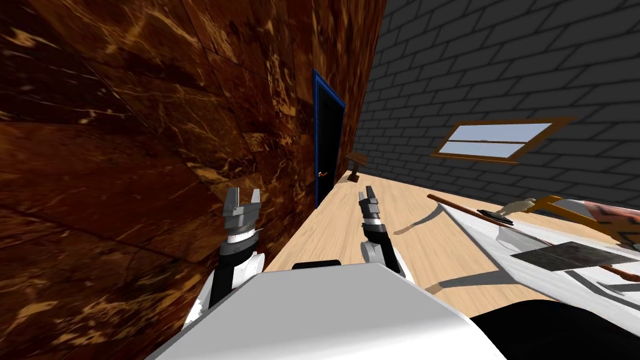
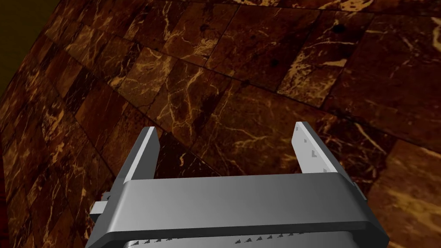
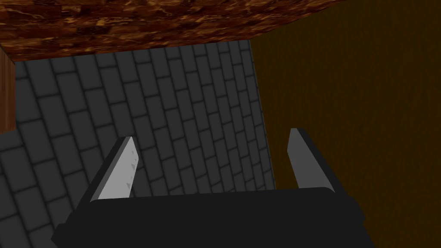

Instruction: Pull the door open

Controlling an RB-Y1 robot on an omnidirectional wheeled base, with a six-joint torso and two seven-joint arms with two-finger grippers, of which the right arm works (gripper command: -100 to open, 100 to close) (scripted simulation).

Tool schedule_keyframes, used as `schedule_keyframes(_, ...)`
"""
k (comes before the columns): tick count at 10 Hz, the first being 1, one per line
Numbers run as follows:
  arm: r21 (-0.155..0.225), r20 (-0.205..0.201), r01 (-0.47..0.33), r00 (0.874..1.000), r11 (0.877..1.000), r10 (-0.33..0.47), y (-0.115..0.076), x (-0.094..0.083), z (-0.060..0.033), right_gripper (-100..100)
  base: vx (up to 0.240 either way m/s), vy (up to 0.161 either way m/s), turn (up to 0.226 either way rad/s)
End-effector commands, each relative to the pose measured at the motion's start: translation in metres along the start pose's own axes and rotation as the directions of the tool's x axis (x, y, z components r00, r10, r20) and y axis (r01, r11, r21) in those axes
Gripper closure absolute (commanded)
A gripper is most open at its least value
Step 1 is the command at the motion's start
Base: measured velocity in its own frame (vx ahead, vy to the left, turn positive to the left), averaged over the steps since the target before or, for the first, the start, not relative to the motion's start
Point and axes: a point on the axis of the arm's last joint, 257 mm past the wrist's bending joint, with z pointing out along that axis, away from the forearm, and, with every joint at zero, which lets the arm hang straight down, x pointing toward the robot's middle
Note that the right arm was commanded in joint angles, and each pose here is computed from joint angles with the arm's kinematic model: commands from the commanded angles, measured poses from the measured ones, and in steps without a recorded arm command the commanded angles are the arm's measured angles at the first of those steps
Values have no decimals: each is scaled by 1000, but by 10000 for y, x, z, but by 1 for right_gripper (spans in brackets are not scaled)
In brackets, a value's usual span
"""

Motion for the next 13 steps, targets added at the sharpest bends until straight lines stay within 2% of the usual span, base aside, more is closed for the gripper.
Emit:
schedule_keyframes(1, 16, -13, -13, 1000, 1000, 13, -134, 38, -40, -100, 105, -57, 156)
schedule_keyframes(13, 122, -65, -73, 995, 990, 81, -906, 111, -317, -100, 89, -59, 151)
